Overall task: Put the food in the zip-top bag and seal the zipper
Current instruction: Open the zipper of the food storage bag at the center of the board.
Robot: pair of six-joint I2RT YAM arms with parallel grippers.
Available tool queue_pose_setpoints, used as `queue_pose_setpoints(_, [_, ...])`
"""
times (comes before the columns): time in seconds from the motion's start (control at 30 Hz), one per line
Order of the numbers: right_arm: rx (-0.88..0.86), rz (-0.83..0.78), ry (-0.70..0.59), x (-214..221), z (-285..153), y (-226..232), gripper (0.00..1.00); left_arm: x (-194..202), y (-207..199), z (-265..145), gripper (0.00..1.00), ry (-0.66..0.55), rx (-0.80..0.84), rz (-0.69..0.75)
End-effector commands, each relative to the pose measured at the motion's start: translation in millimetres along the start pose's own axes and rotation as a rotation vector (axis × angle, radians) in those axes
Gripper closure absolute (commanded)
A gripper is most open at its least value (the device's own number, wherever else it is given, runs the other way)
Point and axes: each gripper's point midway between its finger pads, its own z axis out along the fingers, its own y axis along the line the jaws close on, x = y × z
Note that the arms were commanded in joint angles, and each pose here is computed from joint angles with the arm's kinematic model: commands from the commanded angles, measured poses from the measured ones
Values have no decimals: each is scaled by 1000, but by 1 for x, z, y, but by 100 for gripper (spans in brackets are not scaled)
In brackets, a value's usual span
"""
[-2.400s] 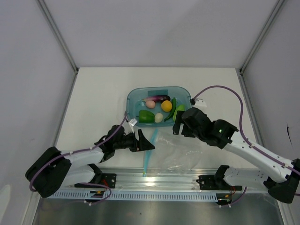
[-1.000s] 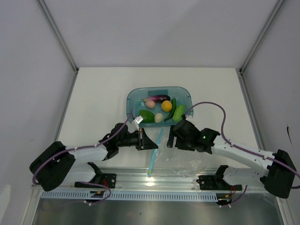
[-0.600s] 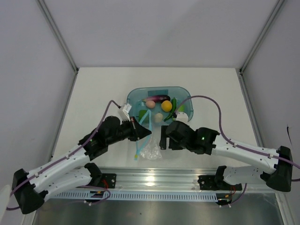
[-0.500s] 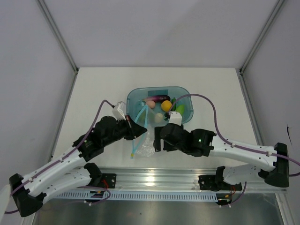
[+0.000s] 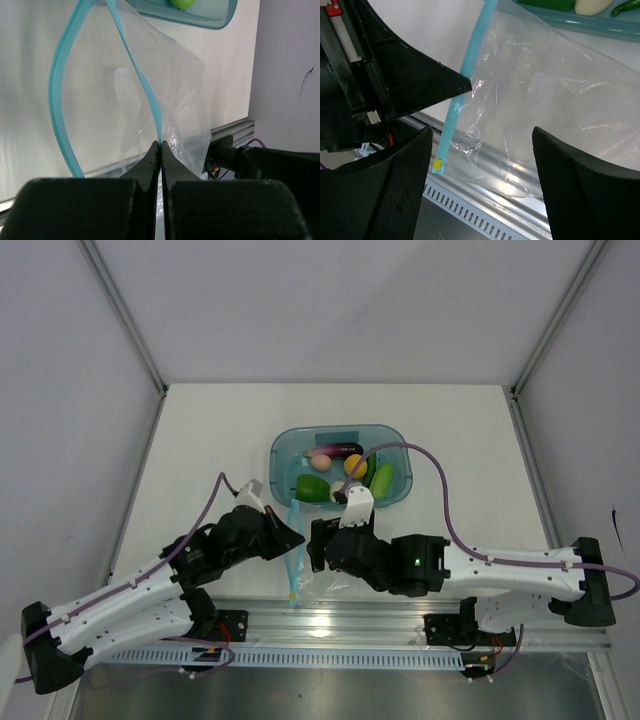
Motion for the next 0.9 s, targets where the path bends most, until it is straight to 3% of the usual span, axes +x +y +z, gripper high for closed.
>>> queue_pose_setpoints(0.0, [31, -4, -108, -5, 2, 4, 20, -10, -17, -8, 100, -49, 32, -90])
queue_pose_setpoints(0.47, [124, -155, -136, 33, 29, 23, 16, -3, -27, -11, 99, -5, 37, -148])
queue_pose_setpoints(0.87, [88, -91, -236, 32, 33, 22, 17, 7, -29, -14, 100, 46, 75, -209])
